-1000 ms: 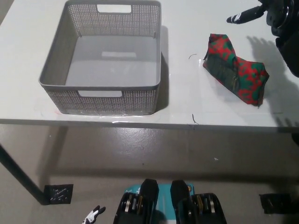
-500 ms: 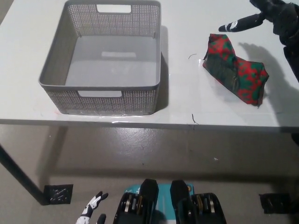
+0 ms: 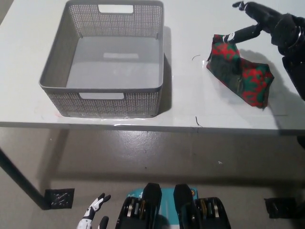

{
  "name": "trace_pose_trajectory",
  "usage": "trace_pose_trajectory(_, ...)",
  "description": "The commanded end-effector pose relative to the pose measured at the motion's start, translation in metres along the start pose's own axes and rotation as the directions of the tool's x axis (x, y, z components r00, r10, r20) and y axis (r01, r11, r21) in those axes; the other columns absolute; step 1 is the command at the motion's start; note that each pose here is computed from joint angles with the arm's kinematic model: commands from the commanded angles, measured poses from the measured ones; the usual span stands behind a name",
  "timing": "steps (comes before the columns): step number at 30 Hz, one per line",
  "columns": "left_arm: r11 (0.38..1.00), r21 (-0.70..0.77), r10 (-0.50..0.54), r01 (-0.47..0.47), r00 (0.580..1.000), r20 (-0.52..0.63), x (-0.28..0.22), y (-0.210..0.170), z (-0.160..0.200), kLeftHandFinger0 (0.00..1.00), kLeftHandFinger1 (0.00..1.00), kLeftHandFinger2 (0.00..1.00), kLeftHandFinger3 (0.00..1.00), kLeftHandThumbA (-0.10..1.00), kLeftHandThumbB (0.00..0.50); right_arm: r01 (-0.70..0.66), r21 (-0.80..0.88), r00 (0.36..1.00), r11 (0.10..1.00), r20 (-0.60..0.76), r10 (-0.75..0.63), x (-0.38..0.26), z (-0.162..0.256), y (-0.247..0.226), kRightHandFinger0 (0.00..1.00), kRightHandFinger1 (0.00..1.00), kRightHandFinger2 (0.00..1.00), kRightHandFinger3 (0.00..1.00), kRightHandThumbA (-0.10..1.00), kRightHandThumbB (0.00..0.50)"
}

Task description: Use the right hand to pick up a bag of coffee beans on the right hand side and place it into a container on the left hand side

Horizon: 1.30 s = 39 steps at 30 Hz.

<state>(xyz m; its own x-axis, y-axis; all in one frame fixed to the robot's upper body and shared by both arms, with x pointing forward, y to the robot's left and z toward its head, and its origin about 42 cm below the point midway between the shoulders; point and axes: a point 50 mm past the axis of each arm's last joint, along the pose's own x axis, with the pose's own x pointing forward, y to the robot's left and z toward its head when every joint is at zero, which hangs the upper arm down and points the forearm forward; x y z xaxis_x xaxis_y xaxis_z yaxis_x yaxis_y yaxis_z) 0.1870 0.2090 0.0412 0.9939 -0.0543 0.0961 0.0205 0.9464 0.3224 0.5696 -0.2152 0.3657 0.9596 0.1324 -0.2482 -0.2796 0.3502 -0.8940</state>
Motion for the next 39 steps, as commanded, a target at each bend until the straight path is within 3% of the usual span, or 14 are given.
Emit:
trace_pose_trajectory(1,1.000,0.003,0.014,-0.015,0.999,0.044,0.000,0.004,0.007,1.00,1.00,1.00,1.00,1.00,0.420,0.055,-0.020,0.998,0.998,0.012,-0.055,0.000,0.008,-0.025,1.00,1.00,1.00,1.00,0.91,0.500)
trace_pose_trajectory(3,1.000,0.010,0.018,-0.018,0.999,0.046,0.000,0.005,0.007,1.00,1.00,1.00,1.00,1.00,0.427,0.046,-0.017,0.999,0.999,-0.014,-0.047,0.003,0.003,-0.024,1.00,1.00,1.00,1.00,0.91,0.500)
trace_pose_trajectory(4,1.000,0.010,0.019,-0.020,0.999,0.049,0.000,0.005,0.007,1.00,1.00,1.00,1.00,1.00,0.430,0.045,-0.026,0.999,0.999,-0.022,-0.046,0.004,0.002,-0.024,1.00,1.00,1.00,1.00,0.89,0.468)
trace_pose_trajectory(8,0.999,-0.008,0.032,-0.032,0.998,0.058,-0.001,0.006,0.007,1.00,1.00,1.00,1.00,1.00,0.429,0.045,-0.096,0.998,0.994,-0.039,-0.049,0.008,-0.001,-0.020,1.00,1.00,1.00,1.00,0.90,0.437)
trace_pose_trajectory(10,0.999,-0.011,0.034,-0.033,0.998,0.062,-0.001,0.007,0.007,1.00,1.00,1.00,1.00,1.00,0.431,0.047,-0.101,0.998,0.994,-0.039,-0.051,0.009,-0.003,-0.017,1.00,1.00,1.00,1.00,0.92,0.458)
trace_pose_trajectory(15,0.999,-0.003,0.042,-0.042,0.997,0.063,-0.002,0.007,0.007,1.00,1.00,1.00,1.00,1.00,0.422,0.043,-0.083,0.998,0.996,-0.051,-0.047,0.013,-0.008,-0.011,1.00,1.00,1.00,1.00,0.89,0.457)
trace_pose_trajectory(26,0.999,-0.001,0.047,-0.047,0.997,0.069,0.000,0.010,0.008,1.00,1.00,1.00,1.00,1.00,0.425,-0.013,-0.085,0.998,0.996,-0.065,0.008,0.019,-0.014,0.005,1.00,1.00,1.00,1.00,0.98,0.500)
trace_pose_trajectory(29,0.999,-0.002,0.046,-0.046,0.997,0.068,0.000,0.010,0.008,1.00,1.00,1.00,1.00,1.00,0.422,-0.020,-0.067,0.998,0.998,-0.056,0.016,0.020,-0.017,0.013,1.00,1.00,1.00,1.00,0.93,0.500)
trace_pose_trajectory(34,0.999,-0.013,0.046,-0.045,0.996,0.071,0.004,0.010,0.009,1.00,1.00,1.00,1.00,1.00,0.413,-0.082,0.014,0.996,0.997,-0.029,0.082,0.024,-0.027,0.036,1.00,1.00,1.00,1.00,0.96,0.500)
trace_pose_trajectory(39,0.999,-0.018,0.052,-0.051,0.996,0.076,0.007,0.010,0.009,1.00,1.00,1.00,1.00,1.00,0.414,-0.141,0.093,0.990,0.986,-0.006,0.142,0.028,-0.030,0.060,1.00,1.00,1.00,1.00,0.86,0.500)
